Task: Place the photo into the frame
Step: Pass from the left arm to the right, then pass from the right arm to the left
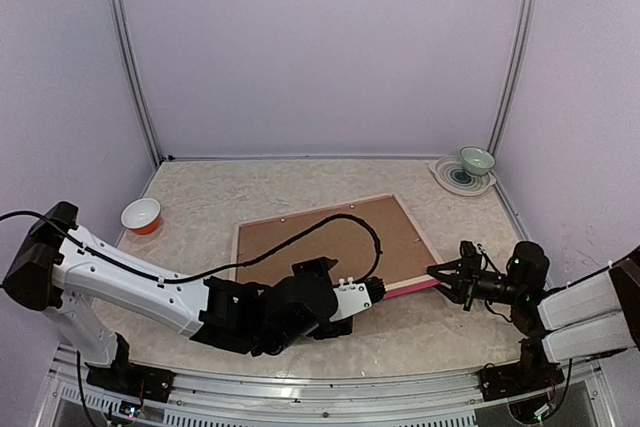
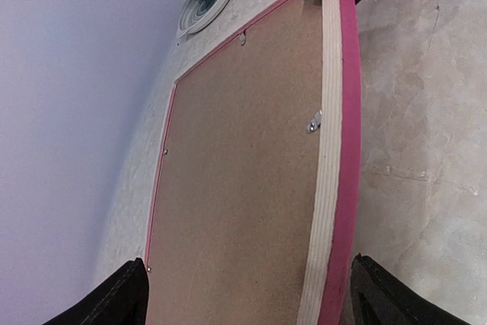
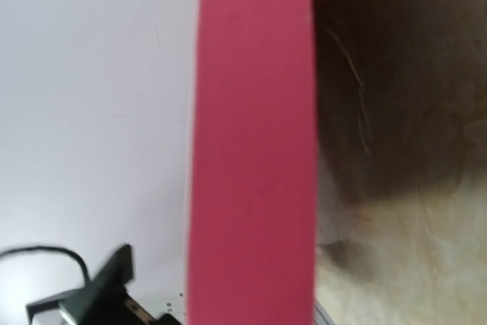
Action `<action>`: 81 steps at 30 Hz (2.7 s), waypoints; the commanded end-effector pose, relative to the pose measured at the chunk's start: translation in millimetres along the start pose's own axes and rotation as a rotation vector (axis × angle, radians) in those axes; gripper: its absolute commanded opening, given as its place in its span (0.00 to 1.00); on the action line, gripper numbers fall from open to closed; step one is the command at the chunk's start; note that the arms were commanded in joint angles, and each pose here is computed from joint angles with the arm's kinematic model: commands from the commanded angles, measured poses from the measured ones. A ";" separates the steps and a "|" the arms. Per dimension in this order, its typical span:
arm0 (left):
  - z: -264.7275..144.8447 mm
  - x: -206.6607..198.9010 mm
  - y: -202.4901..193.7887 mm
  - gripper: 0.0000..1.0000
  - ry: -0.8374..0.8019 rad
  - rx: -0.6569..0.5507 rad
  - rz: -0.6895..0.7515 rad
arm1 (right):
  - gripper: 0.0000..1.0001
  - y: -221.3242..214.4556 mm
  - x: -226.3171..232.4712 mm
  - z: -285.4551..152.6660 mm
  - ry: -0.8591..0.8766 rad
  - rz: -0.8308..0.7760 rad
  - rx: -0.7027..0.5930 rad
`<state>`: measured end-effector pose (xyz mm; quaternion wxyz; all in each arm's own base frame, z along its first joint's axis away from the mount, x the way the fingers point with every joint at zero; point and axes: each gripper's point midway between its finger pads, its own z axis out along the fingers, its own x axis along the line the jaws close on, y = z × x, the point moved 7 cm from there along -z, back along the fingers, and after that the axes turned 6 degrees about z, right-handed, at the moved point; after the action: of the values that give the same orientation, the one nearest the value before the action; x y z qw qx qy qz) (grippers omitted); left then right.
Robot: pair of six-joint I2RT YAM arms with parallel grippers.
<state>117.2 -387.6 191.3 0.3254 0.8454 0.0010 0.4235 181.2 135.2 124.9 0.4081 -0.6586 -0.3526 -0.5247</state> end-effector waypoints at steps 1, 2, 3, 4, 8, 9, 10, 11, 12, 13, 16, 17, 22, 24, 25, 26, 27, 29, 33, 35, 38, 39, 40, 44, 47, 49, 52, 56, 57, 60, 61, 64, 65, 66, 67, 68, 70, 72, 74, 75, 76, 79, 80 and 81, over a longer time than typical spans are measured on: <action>0.8 -14.4 -8.1 0.89 0.111 0.099 0.154 | 0.04 0.2 28.3 -3.9 0.026 -0.053 -0.077; 0.0 -17.8 -7.6 0.88 0.107 0.102 0.170 | 0.04 0.6 31.3 -5.4 0.018 -0.053 -0.097; -1.4 -20.7 -6.3 0.87 0.099 0.101 0.181 | 0.03 0.3 35.2 -7.3 0.019 -0.059 -0.114; -3.2 -22.9 -4.4 0.87 0.089 0.096 0.186 | 0.03 -0.1 37.1 -8.8 0.018 -0.057 -0.127; -7.6 -24.6 2.3 0.83 0.083 0.083 0.204 | 0.01 -1.8 38.1 -10.8 0.014 -0.044 -0.131; -6.6 -25.0 2.2 0.82 0.089 0.089 0.213 | 0.01 -2.5 37.6 -10.6 0.017 -0.041 -0.122; -4.4 -26.8 1.1 0.80 0.095 0.100 0.227 | 0.01 -3.2 36.1 -10.6 0.019 -0.034 -0.117; -2.4 -30.1 -3.4 0.79 0.091 0.125 0.261 | 0.01 -3.6 34.9 -10.7 0.020 -0.028 -0.113; -1.0 -31.7 -4.6 0.77 0.090 0.134 0.275 | 0.01 -3.8 33.8 -10.9 0.021 -0.022 -0.113; 1.5 -35.0 -6.4 0.76 0.087 0.143 0.288 | 0.01 -4.1 34.0 -11.2 0.024 -0.019 -0.113; 5.6 -39.3 -9.6 0.73 0.095 0.160 0.316 | 0.01 -4.8 36.4 -11.9 0.032 -0.021 -0.114; 6.6 -40.1 -10.7 0.73 0.097 0.166 0.324 | 0.01 -5.0 37.8 -12.1 0.035 -0.024 -0.114; 14.9 -42.2 -18.3 0.67 0.117 0.200 0.351 | 0.01 -5.5 39.1 -12.0 0.033 -0.032 -0.110; 18.9 -41.3 -20.9 0.63 0.136 0.209 0.356 | 0.01 -6.0 38.3 -12.2 0.034 -0.031 -0.107; 20.9 -40.0 -22.3 0.60 0.147 0.214 0.358 | 0.00 -6.2 37.6 -12.3 0.034 -0.029 -0.105; 22.7 -38.9 -23.8 0.57 0.157 0.221 0.360 | 0.00 -6.4 37.5 -12.4 0.035 -0.030 -0.105; 24.9 -38.1 -25.8 0.55 0.163 0.229 0.366 | 0.00 -6.8 36.7 -12.6 0.034 -0.027 -0.104; 28.0 -37.3 -27.9 0.52 0.175 0.240 0.376 | 0.00 -7.1 36.1 -12.9 0.033 -0.026 -0.104; 33.0 -37.2 -32.1 0.47 0.182 0.256 0.397 | 0.01 -7.9 35.7 -13.6 0.037 -0.022 -0.103; 35.1 -36.6 -33.4 0.44 0.184 0.254 0.397 | 0.01 -8.3 37.2 -13.5 0.042 -0.024 -0.098; 36.5 -34.5 -33.1 0.32 0.191 0.253 0.397 | 0.01 -8.5 37.3 -13.4 0.040 -0.023 -0.096; 36.8 -33.9 -32.5 0.27 0.191 0.251 0.398 | 0.01 -8.2 36.7 -13.3 0.037 -0.021 -0.098; 36.7 -34.0 -31.7 0.21 0.191 0.249 0.398 | 0.01 -7.9 35.6 -13.3 0.032 -0.020 -0.100; 34.8 -31.7 -27.0 0.02 0.185 0.233 0.394 | 0.07 -6.9 32.7 -12.6 0.021 -0.015 -0.101; 32.3 -27.9 -22.9 0.00 0.184 0.218 0.386 | 0.17 -6.3 31.7 -12.0 0.017 -0.014 -0.101; 30.6 -25.3 -20.0 0.00 0.184 0.208 0.381 | 0.27 -5.7 32.3 -11.7 0.014 -0.020 -0.104; 28.2 -20.6 -14.1 0.00 0.181 0.192 0.365 | 0.56 -3.8 33.8 -10.6 -0.009 -0.056 -0.110; 25.7 -3.7 -3.7 0.00 0.192 0.179 0.305 | 0.89 2.4 30.7 -8.8 -0.127 -0.124 -0.136; 24.6 0.6 -1.0 0.00 0.194 0.176 0.292 | 0.92 3.6 31.7 -8.8 -0.144 -0.147 -0.142; 19.8 13.4 7.7 0.00 0.209 0.160 0.260 | 0.99 5.7 30.9 -9.7 -0.191 -0.185 -0.158; 18.3 17.0 10.5 0.00 0.213 0.158 0.254 | 0.99 6.1 30.2 -10.1 -0.208 -0.197 -0.160; 14.8 26.0 17.1 0.00 0.230 0.157 0.250 | 0.99 7.4 31.2 -11.5 -0.254 -0.241 -0.168; 13.8 28.6 19.3 0.00 0.236 0.155 0.251 | 0.99 7.9 33.6 -12.0 -0.267 -0.268 -0.171; 12.7 31.0 21.5 0.00 0.241 0.153 0.248 | 0.99 8.1 34.6 -13.0 -0.281 -0.282 -0.176; 11.7 33.4 23.3 0.00 0.243 0.150 0.246 | 0.99 8.3 37.5 -13.7 -0.287 -0.301 -0.181; 10.1 36.5 25.8 0.00 0.246 0.144 0.240 | 0.99 7.5 40.7 -15.4 -0.294 -0.318 -0.187; 8.1 42.2 29.6 0.00 0.252 0.138 0.227 | 0.99 5.9 53.0 -18.6 -0.286 -0.366 -0.206; 6.0 48.0 32.9 0.00 0.256 0.129 0.215 | 0.99 3.6 74.3 -22.9 -0.264 -0.442 -0.236; 3.5 54.6 37.9 0.00 0.257 0.112 0.189 | 0.99 0.9 97.0 -29.9 -0.268 -0.517 -0.277; 2.3 57.0 37.8 0.00 0.248 0.117 0.193 | 0.99 -0.2 110.6 -33.7 -0.269 -0.560 -0.304; 0.8 59.8 40.8 0.00 0.243 0.110 0.183 | 0.99 -1.1 123.1 -37.9 -0.276 -0.603 -0.332; -3.6 69.0 47.9 0.00 0.226 0.086 0.147 | 0.99 -1.9 150.3 -48.6 -0.316 -0.714 -0.407; -5.6 72.5 50.6 0.00 0.222 0.078 0.133 | 0.99 -0.7 156.7 -51.5 -0.336 -0.744 -0.434; -7.1 75.8 53.3 0.00 0.219 0.071 0.119 | 0.99 -0.9 160.3 -53.3 -0.349 -0.764 -0.442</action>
<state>144.1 -403.3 215.2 0.1818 0.8287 -0.0641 0.5255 192.2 106.0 269.8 0.0697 -0.6385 -0.4849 -0.5936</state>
